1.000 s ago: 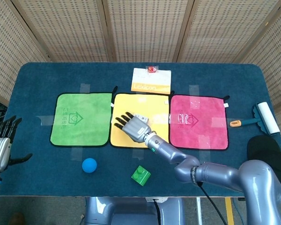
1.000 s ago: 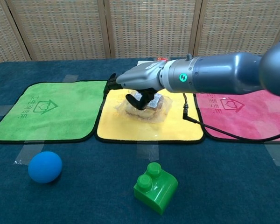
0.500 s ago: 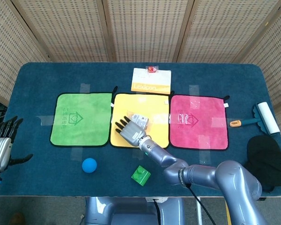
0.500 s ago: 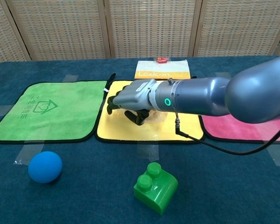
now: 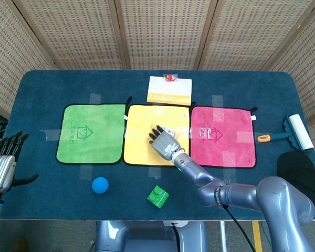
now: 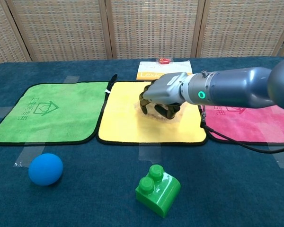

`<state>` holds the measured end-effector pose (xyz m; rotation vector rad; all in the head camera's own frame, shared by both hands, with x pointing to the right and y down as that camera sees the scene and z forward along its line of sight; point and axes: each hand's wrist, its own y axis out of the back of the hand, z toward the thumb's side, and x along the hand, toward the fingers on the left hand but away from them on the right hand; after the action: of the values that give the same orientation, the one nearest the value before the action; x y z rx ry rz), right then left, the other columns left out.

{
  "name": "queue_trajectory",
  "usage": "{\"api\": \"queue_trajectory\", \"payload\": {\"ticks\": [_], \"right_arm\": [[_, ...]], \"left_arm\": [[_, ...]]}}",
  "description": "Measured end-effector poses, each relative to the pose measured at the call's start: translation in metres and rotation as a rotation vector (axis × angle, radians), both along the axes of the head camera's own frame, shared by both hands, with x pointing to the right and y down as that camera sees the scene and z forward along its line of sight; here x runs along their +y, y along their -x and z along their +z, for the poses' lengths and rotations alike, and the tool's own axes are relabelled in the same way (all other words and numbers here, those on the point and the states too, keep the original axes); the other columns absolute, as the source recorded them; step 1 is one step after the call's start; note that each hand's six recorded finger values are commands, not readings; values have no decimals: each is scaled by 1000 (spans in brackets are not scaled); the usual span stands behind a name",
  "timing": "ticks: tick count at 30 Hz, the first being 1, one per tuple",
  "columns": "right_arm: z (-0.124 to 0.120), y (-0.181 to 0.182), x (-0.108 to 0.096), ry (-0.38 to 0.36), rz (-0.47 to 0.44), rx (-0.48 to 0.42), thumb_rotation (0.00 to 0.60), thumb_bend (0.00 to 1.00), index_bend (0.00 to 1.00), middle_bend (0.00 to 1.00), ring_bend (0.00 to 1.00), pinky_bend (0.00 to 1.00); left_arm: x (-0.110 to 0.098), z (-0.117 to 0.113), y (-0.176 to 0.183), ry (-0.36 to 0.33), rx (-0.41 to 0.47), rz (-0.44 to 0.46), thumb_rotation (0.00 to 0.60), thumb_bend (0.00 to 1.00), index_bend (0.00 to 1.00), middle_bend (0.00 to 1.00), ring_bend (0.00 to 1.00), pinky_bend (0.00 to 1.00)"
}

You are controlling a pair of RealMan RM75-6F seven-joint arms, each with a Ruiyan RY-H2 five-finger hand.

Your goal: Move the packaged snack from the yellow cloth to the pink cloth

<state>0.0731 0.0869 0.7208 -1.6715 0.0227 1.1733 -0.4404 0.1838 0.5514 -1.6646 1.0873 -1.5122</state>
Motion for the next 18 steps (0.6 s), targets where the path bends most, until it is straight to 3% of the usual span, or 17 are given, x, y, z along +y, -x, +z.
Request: {"api": "queue_trajectory", "payload": {"ticks": [18], "right_arm": [[-10,-87,-13,-24,71,136,600,1000,352,247,129,157]], "left_arm": [[5,-2,-8,-4,11,25,600,0,0,0,0,0]]}}
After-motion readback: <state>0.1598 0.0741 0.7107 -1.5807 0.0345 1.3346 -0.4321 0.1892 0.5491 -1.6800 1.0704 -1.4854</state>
